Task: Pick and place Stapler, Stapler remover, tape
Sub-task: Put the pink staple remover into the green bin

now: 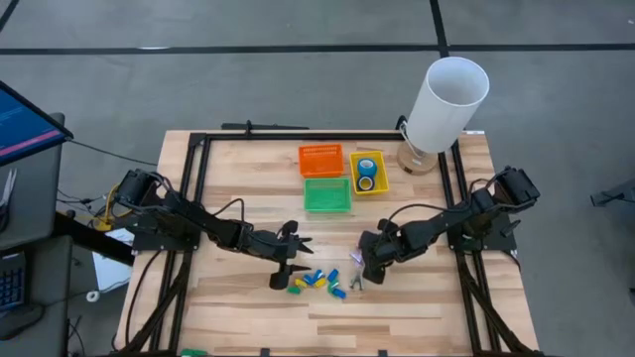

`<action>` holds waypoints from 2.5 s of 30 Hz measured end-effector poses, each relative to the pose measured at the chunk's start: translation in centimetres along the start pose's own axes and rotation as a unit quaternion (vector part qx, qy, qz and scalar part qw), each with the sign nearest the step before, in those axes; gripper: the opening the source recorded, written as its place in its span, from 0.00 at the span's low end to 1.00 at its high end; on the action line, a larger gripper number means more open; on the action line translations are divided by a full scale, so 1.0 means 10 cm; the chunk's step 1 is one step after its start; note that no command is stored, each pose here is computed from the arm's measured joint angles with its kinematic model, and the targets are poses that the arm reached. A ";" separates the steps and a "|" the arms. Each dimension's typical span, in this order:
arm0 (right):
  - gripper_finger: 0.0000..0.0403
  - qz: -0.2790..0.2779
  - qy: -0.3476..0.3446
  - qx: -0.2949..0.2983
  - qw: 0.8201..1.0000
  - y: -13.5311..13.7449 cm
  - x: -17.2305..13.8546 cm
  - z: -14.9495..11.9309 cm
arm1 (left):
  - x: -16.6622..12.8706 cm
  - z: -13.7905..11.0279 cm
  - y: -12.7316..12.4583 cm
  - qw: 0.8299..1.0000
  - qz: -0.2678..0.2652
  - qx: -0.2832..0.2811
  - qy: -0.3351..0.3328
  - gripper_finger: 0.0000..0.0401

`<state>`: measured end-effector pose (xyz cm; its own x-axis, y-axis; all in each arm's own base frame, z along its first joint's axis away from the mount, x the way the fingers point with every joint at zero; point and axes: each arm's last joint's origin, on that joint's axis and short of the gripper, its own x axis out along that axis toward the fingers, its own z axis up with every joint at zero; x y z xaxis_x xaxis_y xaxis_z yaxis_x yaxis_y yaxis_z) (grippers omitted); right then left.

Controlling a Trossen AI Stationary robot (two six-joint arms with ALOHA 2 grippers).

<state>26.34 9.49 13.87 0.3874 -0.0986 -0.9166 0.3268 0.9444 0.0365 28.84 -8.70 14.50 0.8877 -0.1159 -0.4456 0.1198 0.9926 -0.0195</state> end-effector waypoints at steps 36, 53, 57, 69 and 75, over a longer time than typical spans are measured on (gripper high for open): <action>0.02 -0.014 -0.209 -0.015 0.978 0.04 -0.57 0.20 | 0.00 0.03 0.00 0.999 -0.001 0.037 -0.016 0.53; 0.01 0.050 -0.328 -0.092 0.939 0.30 -0.75 0.32 | -0.07 0.37 -0.01 0.981 0.014 0.026 -0.190 0.53; 0.01 0.063 -0.358 -0.107 0.926 0.35 -0.80 0.34 | -0.07 0.38 0.03 0.980 0.037 0.028 -0.194 0.53; 0.02 0.061 -0.362 -0.129 0.921 0.39 -0.81 0.33 | -0.09 0.50 0.05 0.971 0.000 -0.009 -0.240 0.53; 0.01 0.060 -0.361 -0.135 0.921 0.39 -0.81 0.32 | 0.00 0.53 0.03 0.982 -0.019 0.008 -0.186 0.53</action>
<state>27.28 12.94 22.68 0.9107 -0.0784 -0.4056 0.0552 0.9961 -0.0685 31.18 -8.58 19.23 0.9832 -0.1610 -0.0861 0.1603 0.9870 -0.0150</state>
